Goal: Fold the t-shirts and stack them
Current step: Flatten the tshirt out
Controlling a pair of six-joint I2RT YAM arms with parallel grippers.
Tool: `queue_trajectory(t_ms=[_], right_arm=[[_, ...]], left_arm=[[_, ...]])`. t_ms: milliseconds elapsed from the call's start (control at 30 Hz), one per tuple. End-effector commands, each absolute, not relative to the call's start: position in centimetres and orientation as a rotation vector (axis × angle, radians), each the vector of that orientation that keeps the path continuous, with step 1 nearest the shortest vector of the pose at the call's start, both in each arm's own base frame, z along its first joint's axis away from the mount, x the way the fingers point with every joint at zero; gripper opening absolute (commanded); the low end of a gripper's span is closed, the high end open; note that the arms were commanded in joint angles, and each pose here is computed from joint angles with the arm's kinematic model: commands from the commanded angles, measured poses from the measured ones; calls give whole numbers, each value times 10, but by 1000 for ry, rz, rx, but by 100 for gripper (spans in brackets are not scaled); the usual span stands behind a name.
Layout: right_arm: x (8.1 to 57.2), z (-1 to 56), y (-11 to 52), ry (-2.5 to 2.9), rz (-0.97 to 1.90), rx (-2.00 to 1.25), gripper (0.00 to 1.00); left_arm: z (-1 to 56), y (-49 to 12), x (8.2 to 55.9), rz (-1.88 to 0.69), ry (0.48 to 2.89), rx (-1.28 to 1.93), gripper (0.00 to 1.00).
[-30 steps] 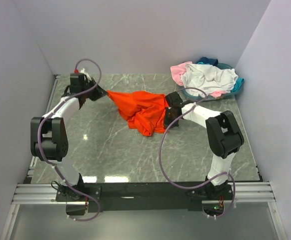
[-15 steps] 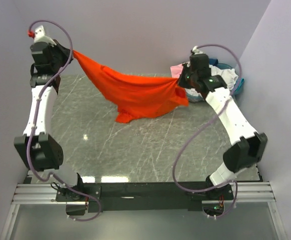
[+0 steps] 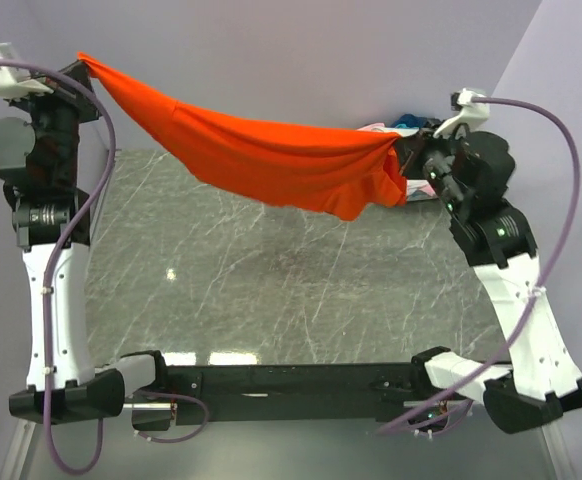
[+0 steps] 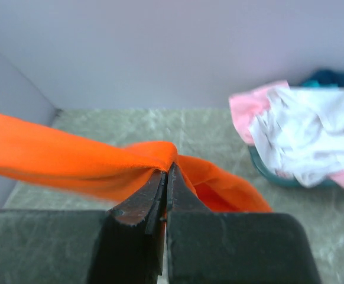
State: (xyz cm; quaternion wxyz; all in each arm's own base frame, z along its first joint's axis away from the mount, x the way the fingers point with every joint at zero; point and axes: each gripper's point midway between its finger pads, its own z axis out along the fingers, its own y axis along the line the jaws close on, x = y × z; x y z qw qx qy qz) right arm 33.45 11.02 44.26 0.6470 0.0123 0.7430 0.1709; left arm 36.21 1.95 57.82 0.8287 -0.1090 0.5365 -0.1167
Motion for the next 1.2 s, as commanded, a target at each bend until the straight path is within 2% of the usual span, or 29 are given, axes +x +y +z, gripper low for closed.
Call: queue_trajectory(t_ms=[0,67,167,367,400,433,467,500,567,600,700,767,800,1000,1100,1167], right_arm=[[321,479,117,1545,450,-34,0],[320,473,127,1567,509,-38,0],[339,434,139,1680,538,-25,0],[383,284,170,2071,585,41,0],[389,245,177,2157,593,49,0],[391,226,181,2207,602,57,5],[392,207,184,2257,605,62,10],[393,171,189,2357,609,64,26],[390,141,193,2455,602,66,41],[385,119,192,2520,582,71,47],[372,104,196,2547,574,36,51],[363,102,198,2549,589,5,51],[360,100,198,2557,591,-4,51],[342,80,197,2623,599,-30,46],[338,71,195,2645,590,-2,45],[339,66,189,2656,540,60,43]], left_arm=[[594,27,352,-200,1077,-235,0],[589,25,360,-209,1107,-227,0],[554,27,404,-226,1229,-240,0],[455,34,534,-271,1462,-253,1],[429,38,571,-280,1507,-271,8],[415,40,588,-288,1535,-286,19],[391,42,603,-300,1604,-316,44],[375,44,631,-308,1623,-326,56],[354,41,646,-332,1670,-363,77],[340,36,650,-341,1704,-372,81],[320,16,629,-341,1750,-363,86],[340,-5,606,-356,1711,-316,87],[310,-14,596,-361,1782,-318,86],[228,-123,514,-424,2049,-80,79],[192,-184,466,-555,2150,76,76],[189,-223,439,-632,2146,181,73]])
